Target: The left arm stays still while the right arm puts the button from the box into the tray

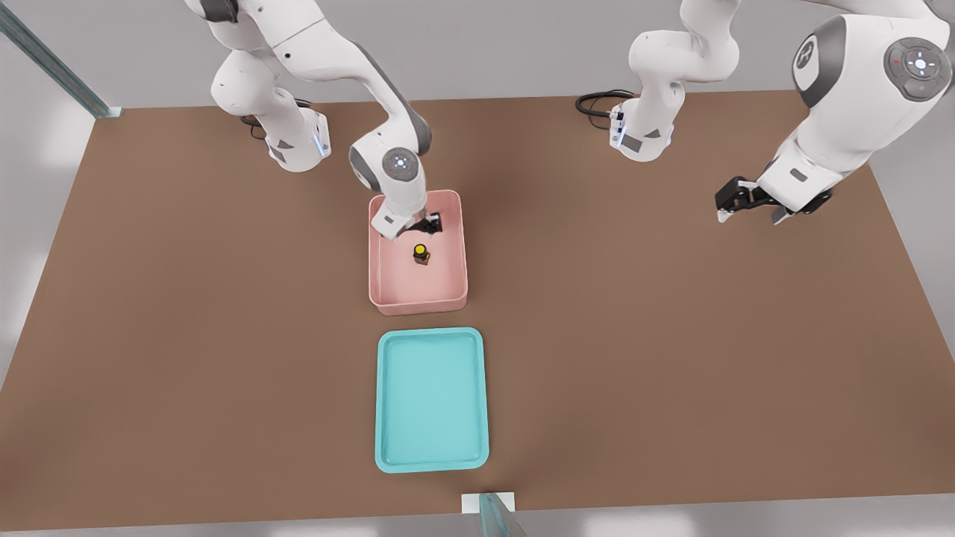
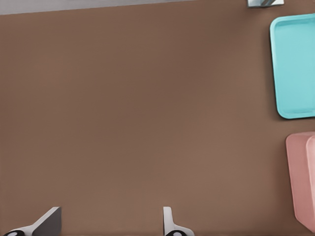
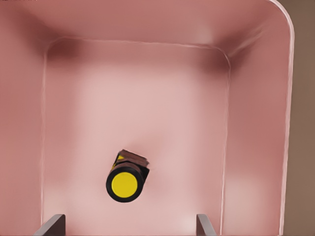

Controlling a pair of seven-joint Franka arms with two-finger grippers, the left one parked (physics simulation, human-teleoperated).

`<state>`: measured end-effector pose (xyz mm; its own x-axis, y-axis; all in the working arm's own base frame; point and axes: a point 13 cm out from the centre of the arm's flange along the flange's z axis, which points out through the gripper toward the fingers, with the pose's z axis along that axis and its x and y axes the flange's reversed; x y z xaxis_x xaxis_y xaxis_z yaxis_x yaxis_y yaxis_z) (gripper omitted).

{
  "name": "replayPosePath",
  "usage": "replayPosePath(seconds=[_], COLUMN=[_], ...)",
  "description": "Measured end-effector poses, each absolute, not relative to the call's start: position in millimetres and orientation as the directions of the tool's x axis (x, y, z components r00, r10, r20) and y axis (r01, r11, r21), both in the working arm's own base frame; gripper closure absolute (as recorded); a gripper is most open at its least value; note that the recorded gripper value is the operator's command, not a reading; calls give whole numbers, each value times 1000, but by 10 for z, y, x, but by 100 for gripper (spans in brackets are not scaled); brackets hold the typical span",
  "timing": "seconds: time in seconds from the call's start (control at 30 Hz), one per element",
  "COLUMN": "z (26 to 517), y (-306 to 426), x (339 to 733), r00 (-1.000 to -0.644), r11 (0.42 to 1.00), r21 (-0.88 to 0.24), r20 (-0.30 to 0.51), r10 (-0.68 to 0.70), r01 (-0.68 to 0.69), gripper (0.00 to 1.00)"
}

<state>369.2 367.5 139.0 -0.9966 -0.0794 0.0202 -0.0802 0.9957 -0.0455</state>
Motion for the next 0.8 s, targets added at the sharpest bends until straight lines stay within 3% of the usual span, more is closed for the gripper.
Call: replayPosePath(seconds=[0.27,0.53,0.6,0.73,0.8], z=[1001,689,617,566,584], y=[3697,3778,3765,3764,3746], x=[3867,3707,3711,3755,3816], r00=[-995,-990,-988,-985,-983], r11=[1000,1000,1000,999,999], r21=[1,21,22,35,46], r20=[-103,-143,-152,-174,-183], r10=[-5,-9,-4,9,22], r01=[-5,-12,-8,3,14], gripper=[1,1,6,43,50])
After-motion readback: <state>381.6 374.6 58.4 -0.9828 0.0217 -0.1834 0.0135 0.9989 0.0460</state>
